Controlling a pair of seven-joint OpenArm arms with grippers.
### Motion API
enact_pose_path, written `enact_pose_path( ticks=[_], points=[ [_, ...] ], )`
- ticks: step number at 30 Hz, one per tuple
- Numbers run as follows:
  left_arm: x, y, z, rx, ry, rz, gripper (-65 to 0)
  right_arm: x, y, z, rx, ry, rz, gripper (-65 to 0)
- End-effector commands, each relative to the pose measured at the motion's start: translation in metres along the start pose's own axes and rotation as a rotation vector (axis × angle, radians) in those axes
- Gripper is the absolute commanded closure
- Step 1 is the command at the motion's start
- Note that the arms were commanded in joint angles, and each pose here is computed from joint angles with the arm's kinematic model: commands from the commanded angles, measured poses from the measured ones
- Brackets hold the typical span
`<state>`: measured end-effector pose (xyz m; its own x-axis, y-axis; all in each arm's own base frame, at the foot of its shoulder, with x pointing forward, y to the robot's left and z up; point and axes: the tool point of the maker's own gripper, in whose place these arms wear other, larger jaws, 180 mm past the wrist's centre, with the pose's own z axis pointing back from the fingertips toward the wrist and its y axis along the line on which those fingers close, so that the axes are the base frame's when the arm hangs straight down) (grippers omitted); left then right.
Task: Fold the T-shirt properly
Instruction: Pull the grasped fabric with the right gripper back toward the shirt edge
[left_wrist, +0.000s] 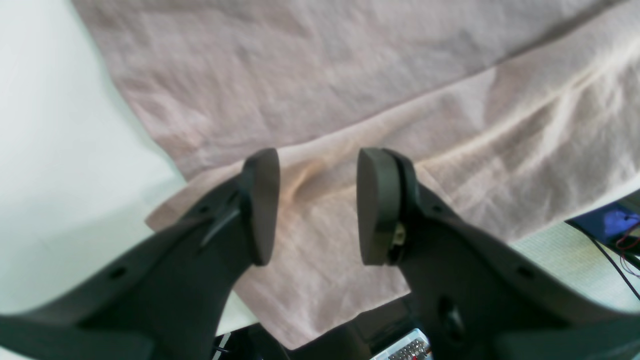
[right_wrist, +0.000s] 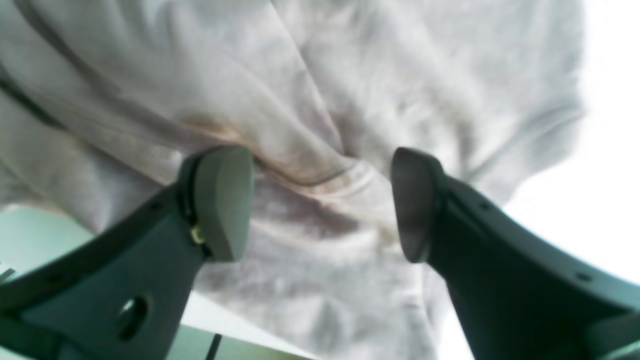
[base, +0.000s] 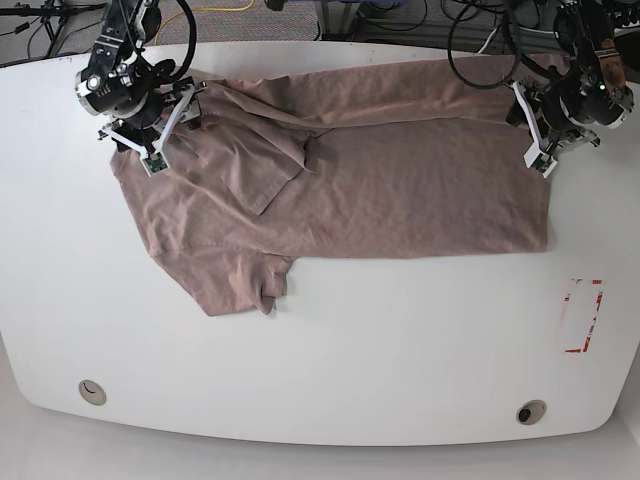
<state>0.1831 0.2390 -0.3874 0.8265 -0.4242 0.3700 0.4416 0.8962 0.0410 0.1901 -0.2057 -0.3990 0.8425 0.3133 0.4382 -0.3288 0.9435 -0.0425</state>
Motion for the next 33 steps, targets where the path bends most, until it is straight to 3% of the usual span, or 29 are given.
enact_pose_path(
  ticks=[1, 5, 8, 14, 17, 33],
  points=[
    [0.004, 0.006, 0.005, 0.017, -0.015, -0.009, -24.0, 0.008, -0.003, -0.001, 0.002, -0.046, -0.003, -40.7],
    [0.004, 0.006, 0.005, 0.018, -0.015, -0.008, -24.0, 0.005, -0.001, -0.006, 0.017, -0.049, -0.016, -40.4],
    [0.004, 0.006, 0.006, 0.019, -0.016, -0.009, -24.0, 0.0, 0.0, -0.01, 0.027, -0.039, -0.026, -35.2],
    [0.004, 0.007, 0.006, 0.021, -0.016, -0.009, -24.0, 0.0, 0.0, -0.011, 0.03, -0.036, -0.029, -13.3],
    [0.004, 0.007, 0.006, 0.021, -0.016, -0.009, -24.0, 0.0, 0.0, -0.011, 0.03, -0.036, -0.029, -5.9],
    [0.004, 0.008, 0.006, 0.022, -0.015, -0.008, -24.0, 0.019, -0.007, 0.002, -0.016, -0.085, 0.01, -6.2]
  ],
)
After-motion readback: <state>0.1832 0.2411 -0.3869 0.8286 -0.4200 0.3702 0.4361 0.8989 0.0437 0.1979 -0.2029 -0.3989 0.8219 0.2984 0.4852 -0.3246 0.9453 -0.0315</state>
